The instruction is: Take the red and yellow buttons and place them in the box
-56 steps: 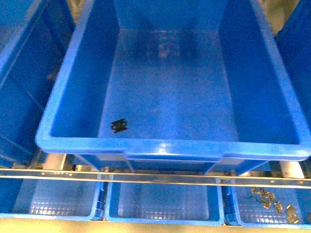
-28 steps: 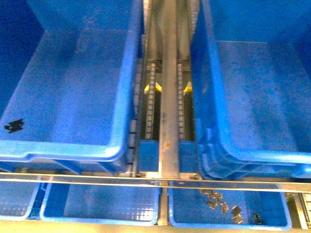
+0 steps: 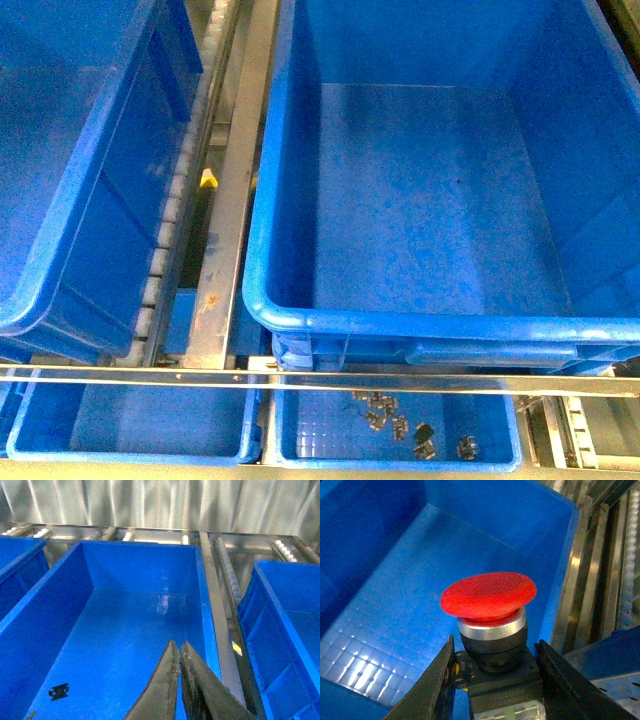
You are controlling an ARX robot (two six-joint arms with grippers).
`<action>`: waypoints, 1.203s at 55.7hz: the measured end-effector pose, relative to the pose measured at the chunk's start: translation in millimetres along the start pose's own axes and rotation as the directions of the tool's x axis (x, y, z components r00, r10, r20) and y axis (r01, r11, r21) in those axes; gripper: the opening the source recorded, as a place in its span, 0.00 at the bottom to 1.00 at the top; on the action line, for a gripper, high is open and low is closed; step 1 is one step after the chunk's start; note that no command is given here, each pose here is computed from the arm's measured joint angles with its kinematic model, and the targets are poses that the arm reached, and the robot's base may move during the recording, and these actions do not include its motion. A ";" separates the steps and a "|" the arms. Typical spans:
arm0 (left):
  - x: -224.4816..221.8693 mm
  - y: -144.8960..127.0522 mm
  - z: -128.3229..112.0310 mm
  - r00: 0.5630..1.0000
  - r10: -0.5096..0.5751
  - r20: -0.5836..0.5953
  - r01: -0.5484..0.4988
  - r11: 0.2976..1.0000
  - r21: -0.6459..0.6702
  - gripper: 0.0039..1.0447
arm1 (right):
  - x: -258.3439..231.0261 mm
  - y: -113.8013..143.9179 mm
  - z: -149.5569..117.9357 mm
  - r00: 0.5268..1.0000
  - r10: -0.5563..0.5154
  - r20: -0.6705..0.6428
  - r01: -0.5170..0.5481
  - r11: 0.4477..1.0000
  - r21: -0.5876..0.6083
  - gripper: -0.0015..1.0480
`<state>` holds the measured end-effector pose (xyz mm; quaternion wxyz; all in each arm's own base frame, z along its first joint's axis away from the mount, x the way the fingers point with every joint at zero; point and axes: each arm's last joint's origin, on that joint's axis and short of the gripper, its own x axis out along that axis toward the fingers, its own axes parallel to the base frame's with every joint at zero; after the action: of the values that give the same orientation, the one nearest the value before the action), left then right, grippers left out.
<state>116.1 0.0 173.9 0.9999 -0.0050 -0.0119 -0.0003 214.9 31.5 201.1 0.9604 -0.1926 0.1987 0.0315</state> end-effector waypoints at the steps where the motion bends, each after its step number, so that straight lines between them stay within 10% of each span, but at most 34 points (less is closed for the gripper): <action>1: -0.7 0.0 0.0 1.000 0.000 0.000 0.000 1.000 0.000 0.02 | -0.1 0.3 -0.1 1.000 -0.002 -0.002 0.002 1.000 0.000 0.37; 43: -18.8 0.1 -4.2 1.000 0.001 -0.019 -0.001 1.000 0.002 0.02 | -2.1 3.8 0.0 1.000 0.009 -0.011 -0.009 1.000 0.017 0.37; 67: -18.8 0.1 -4.2 1.000 0.001 -0.019 -0.001 1.000 0.002 0.77 | 8.1 10.6 -7.5 0.997 0.038 -0.063 -0.037 0.999 0.026 0.37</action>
<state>97.4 0.0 169.3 1.0000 -0.0043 -0.0026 0.0002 218.1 38.3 187.8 0.9552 -0.1779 0.2328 0.0411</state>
